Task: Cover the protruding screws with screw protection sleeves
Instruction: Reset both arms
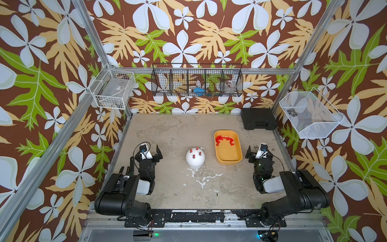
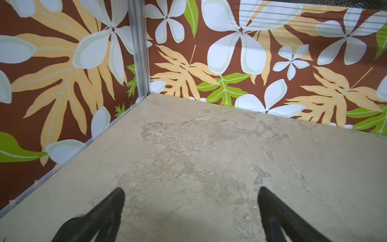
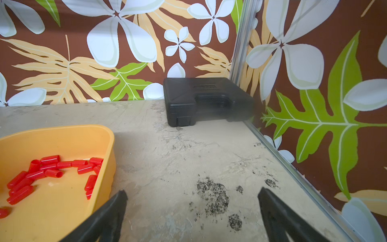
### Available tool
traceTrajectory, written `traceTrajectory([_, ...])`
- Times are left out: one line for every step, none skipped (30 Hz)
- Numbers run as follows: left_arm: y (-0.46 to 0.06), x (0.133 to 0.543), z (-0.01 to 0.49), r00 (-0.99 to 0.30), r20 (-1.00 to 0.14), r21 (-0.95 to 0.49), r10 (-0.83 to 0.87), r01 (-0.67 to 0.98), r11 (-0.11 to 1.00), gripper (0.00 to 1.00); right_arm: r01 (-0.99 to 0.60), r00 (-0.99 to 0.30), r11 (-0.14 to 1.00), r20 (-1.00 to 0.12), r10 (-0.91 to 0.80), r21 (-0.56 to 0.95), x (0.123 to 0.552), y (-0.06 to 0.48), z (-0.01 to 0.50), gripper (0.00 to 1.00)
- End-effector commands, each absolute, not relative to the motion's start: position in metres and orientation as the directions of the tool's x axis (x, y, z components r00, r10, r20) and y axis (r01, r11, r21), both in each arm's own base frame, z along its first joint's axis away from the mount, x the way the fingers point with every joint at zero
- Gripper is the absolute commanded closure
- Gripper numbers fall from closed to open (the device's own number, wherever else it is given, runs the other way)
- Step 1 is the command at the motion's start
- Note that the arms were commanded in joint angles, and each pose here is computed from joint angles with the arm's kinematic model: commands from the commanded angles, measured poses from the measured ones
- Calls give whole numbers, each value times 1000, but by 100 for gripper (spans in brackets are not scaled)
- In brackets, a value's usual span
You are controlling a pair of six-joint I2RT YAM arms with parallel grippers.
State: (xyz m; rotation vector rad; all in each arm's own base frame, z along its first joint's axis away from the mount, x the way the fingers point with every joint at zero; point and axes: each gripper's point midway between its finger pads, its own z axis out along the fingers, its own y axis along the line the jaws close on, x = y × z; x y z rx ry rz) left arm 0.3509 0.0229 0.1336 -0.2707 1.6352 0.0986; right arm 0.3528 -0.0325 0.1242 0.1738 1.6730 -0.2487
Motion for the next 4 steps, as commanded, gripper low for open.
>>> traceTrajectory([18, 353, 133, -67, -992, -93, -109, -207, 974, 0, 255, -89, 966, -996, -22, -45, 354, -31, 130, 0])
traceTrajectory([18, 352, 134, -65, -992, -95, -111, -206, 974, 0, 255, -87, 966, -996, -23, -45, 354, -31, 131, 0])
traceTrajectory([18, 351, 134, -62, -992, -95, -110, -206, 974, 0, 255, -86, 966, -996, -22, -43, 354, -31, 131, 0])
traceTrajectory([18, 351, 135, -59, -992, -96, -110, -205, 974, 0, 255, -86, 966, -996, -22, -43, 354, -31, 131, 0])
